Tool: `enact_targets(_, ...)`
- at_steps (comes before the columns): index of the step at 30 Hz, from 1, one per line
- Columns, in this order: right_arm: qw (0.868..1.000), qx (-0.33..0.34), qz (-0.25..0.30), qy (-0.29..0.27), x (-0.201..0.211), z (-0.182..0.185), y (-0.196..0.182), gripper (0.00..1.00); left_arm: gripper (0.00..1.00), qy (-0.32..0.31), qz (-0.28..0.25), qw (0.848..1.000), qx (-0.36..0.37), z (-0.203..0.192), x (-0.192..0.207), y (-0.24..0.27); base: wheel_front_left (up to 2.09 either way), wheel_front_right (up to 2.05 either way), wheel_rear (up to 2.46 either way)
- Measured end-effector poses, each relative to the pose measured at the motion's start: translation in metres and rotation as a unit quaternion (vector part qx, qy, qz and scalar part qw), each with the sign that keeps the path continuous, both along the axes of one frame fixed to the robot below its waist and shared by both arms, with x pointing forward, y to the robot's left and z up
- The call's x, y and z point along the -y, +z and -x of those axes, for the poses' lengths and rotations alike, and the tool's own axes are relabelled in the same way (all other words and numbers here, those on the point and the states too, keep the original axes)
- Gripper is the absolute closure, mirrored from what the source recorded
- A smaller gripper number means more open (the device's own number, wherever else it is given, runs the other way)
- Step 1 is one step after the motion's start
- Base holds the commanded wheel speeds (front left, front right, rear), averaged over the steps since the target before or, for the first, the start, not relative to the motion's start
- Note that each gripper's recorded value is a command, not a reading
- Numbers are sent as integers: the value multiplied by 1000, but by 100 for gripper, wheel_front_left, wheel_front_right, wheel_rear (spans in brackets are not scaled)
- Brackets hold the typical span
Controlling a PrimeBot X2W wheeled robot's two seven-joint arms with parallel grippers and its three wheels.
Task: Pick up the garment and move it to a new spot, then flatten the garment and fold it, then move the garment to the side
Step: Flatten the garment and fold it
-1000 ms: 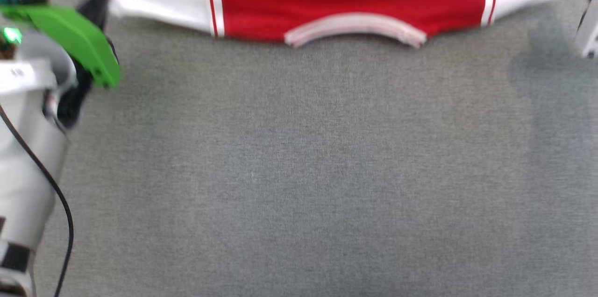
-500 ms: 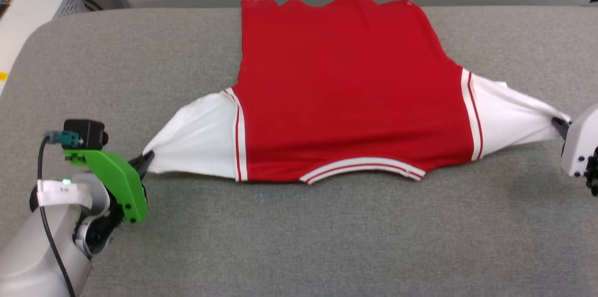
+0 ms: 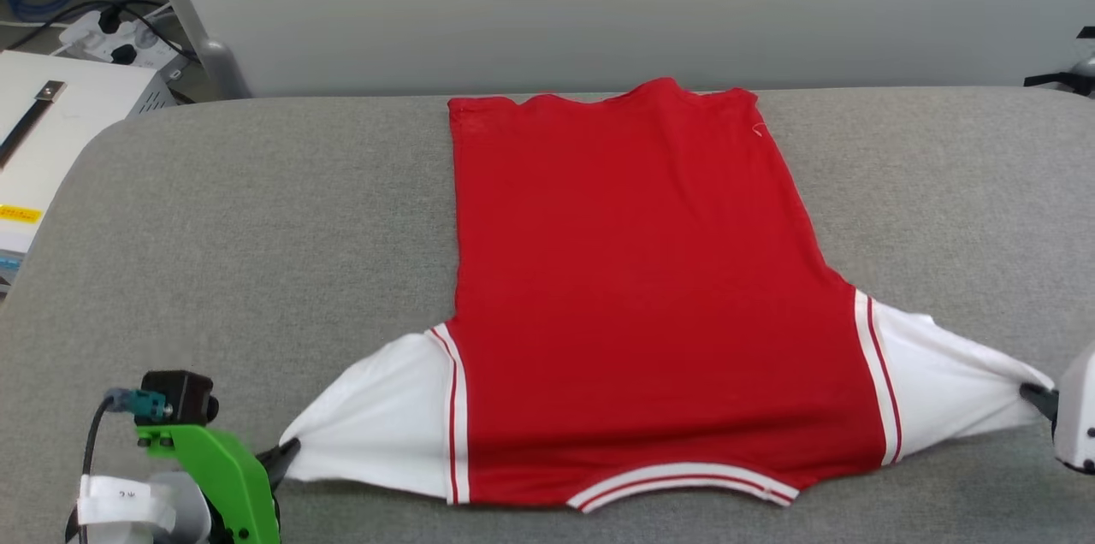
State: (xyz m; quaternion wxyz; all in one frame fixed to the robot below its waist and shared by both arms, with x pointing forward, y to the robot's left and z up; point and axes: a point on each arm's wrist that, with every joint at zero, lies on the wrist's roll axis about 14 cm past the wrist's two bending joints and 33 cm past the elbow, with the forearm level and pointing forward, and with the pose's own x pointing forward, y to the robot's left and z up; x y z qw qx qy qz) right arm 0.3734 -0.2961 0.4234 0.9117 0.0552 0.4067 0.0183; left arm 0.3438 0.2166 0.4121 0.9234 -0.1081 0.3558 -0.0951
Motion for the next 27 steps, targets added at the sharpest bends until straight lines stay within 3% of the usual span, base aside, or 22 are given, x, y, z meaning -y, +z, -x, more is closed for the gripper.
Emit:
enact_targets(1, 1000, -24, -6, -4, 2, 19, -5, 100, 100, -3, 8, 1000, -19, 16, 5, -3, 0, 0, 0)
enact_targets(7, 996, -88, -5, -7, 4, 56, -20, 100, 100, -29, 9, 996, -85, 53, 17, -16, 0, 0, 0)
enact_targets(13, 996, -85, 1, 1, -7, 46, -9, 100, 100, -51, 25, 994, -94, 55, 35, -11, 0, 0, 0)
enact_targets(14, 996, -85, 4, 5, -8, 44, -7, 45, 100, -54, 25, 994, -94, 55, 37, -10, 0, 0, 0)
enact_targets(15, 996, -84, 6, 7, -9, 42, -5, 1, 100, -57, 26, 994, -92, 53, 39, -8, 0, 0, 0)
enact_targets(22, 998, -56, 3, 36, -30, 7, 15, 0, 100, -90, 32, 991, -96, 52, 56, 5, 0, 0, 0)
enact_targets(23, 998, -31, -8, 48, -42, -20, 29, 0, 100, -98, 33, 990, -97, 51, 62, 10, 0, 0, 0)
enact_targets(27, 998, -13, -11, 66, -56, -57, 44, 0, 100, -114, 27, 989, -90, 47, 68, 17, 0, 0, 0)
